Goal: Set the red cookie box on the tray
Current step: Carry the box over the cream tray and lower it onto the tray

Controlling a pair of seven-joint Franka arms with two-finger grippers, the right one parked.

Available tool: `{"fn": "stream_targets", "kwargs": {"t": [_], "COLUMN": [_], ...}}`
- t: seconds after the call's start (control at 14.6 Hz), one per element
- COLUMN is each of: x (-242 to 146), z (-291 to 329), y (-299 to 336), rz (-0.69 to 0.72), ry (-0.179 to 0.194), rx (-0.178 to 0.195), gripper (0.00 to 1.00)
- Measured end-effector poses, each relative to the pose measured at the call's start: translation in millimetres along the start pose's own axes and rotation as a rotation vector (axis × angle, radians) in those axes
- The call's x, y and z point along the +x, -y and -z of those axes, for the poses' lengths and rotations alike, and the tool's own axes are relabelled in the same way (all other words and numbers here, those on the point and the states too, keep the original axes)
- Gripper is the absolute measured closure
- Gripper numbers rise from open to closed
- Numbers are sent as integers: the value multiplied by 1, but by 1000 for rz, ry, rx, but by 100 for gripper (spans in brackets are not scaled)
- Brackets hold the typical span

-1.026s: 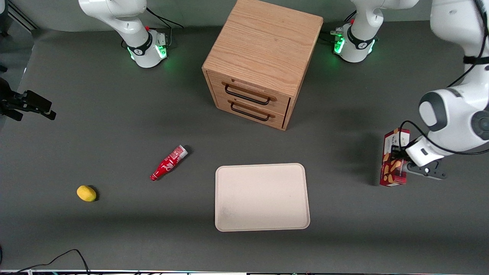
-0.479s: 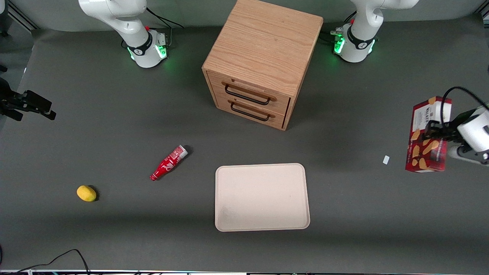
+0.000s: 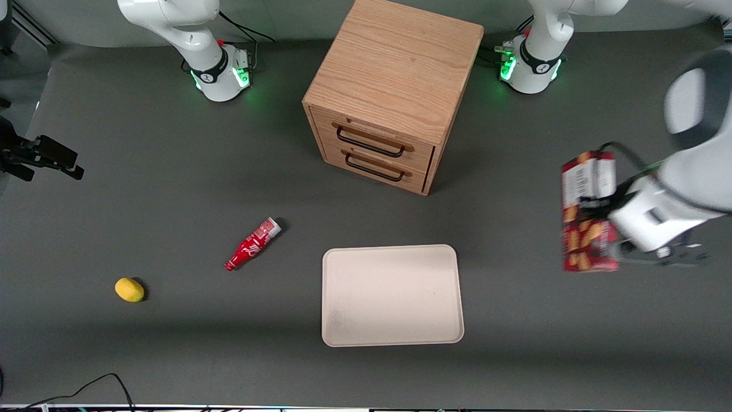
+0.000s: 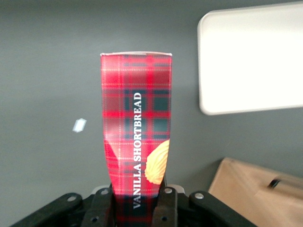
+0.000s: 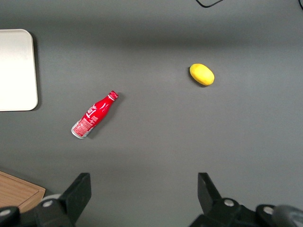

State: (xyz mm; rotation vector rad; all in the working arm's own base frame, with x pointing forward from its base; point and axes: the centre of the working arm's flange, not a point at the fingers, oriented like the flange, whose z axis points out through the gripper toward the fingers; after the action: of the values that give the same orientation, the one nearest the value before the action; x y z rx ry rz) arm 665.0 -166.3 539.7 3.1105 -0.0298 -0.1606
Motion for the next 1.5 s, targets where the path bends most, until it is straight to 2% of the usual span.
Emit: {"fn": "stream_targets", "kwargs": {"t": [0.21,0.41,0.62,0.75,1.16,1.5], "x": [25,45,64,73,76,71], "z": [-52,-108,-170,-208,-266,-288], "y": [-76,-127,-153,-159,-172,-190], "rz": [82,129,142,140,101,68], "ry": [-62,-140,-204,-214,-198,-206], "rx": [-29,-45,-29,-16,41,44], "gripper": [70,70,70,70,70,70]}}
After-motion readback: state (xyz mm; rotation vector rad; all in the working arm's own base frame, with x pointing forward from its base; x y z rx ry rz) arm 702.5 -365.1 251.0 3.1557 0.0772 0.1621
